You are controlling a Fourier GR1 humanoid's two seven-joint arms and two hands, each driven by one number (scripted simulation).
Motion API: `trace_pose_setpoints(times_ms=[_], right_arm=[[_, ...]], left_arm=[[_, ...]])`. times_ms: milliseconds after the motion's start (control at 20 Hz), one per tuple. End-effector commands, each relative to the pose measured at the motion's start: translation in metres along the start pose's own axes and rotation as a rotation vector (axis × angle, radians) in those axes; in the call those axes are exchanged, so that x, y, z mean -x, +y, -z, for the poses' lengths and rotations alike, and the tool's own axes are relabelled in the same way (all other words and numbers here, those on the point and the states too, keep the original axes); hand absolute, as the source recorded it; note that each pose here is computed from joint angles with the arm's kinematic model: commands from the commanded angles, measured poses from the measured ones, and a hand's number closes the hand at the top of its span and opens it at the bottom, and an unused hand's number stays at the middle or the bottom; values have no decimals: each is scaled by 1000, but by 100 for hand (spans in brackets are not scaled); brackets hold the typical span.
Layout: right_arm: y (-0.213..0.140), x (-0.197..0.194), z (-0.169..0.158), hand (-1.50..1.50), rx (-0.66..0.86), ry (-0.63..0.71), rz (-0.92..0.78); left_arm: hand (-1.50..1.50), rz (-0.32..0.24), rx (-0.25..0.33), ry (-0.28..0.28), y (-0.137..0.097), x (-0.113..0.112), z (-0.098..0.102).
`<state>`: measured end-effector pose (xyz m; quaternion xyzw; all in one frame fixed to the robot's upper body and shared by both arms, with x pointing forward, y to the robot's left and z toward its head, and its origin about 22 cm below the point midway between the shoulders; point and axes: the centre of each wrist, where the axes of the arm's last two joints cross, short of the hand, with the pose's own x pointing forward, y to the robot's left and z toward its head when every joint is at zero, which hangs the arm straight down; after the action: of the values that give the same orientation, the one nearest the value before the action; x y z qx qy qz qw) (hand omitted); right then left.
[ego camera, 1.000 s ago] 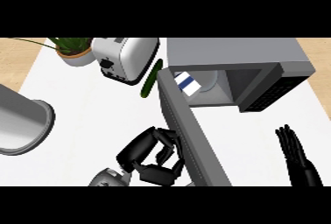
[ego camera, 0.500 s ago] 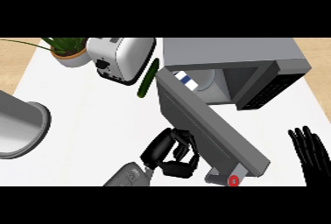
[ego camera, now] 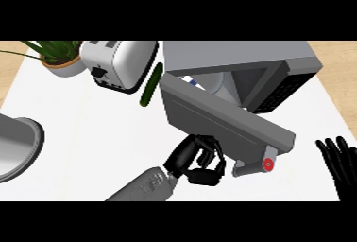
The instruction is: Pick up the milk, place it into the microwave and close the microwave
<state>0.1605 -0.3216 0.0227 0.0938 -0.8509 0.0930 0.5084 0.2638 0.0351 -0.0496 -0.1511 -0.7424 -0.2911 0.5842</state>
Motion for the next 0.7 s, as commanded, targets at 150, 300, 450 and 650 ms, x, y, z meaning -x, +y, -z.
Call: trace_pose_setpoints(times_ms=[150,300,450,650], right_arm=[[2,-22,17,-150,-79,-25,33],[-6,-32,21,-150,-140,-32,5],[-11,-40,24,-150,-154,-18,-22],[-16,-50,39,-150,-161,-47,-63]], left_arm=[[150,-76,-85,-53,-6,-18,17],[150,-75,-171,-80,-3,-27,26],[150,-85,-291,-86,6,-34,36],[150,-87,-372,-76,17,-46,55]])
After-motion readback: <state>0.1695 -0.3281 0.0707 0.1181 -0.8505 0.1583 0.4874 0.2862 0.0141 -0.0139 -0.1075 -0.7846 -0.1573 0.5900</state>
